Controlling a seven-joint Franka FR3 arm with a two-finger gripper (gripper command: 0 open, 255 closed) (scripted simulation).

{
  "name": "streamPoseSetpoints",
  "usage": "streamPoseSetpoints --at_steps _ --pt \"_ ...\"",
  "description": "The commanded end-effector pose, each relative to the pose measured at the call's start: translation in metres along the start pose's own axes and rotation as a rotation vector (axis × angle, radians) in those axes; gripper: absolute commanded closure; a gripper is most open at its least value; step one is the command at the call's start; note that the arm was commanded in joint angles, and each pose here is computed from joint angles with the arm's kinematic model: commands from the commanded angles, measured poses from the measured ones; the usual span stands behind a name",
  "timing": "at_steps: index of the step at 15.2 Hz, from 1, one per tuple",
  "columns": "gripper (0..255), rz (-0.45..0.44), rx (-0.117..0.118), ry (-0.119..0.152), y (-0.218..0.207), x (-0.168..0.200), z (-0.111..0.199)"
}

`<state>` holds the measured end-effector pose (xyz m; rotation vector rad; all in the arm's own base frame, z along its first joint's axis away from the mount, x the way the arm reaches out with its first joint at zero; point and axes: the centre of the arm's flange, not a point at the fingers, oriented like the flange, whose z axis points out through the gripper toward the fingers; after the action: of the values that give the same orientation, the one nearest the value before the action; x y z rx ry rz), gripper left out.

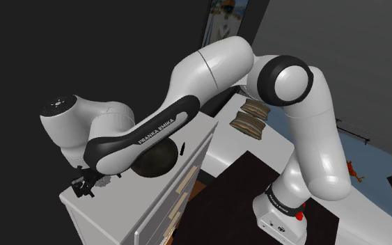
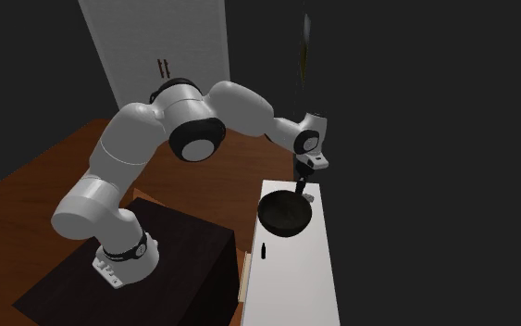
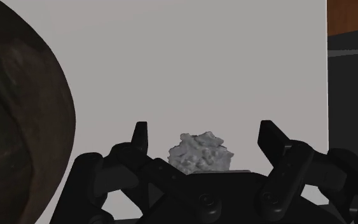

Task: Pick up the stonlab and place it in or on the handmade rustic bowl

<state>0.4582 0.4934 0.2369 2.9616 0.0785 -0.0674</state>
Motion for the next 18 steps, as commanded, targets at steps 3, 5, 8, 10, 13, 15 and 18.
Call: streamPoseSetpoints --at_steps 3,5,8,10,13,15,18 --pt "0 0.0 0.0 0.0 0.0 0.0 0.0" --pt "255 0.0 0.0 0.0 0.0 0.0 0.0" --pt "255 0.0 0.0 0.0 0.0 0.0 0.0" --pt "255 0.0 0.0 0.0 0.0 0.0 0.0" --pt "255 0.0 0.0 0.0 0.0 0.0 0.0" --pt "255 0.0 0.0 0.0 0.002 -0.001 -0.01" --pt "255 0.0 0.0 0.0 0.005 -0.001 -0.026"
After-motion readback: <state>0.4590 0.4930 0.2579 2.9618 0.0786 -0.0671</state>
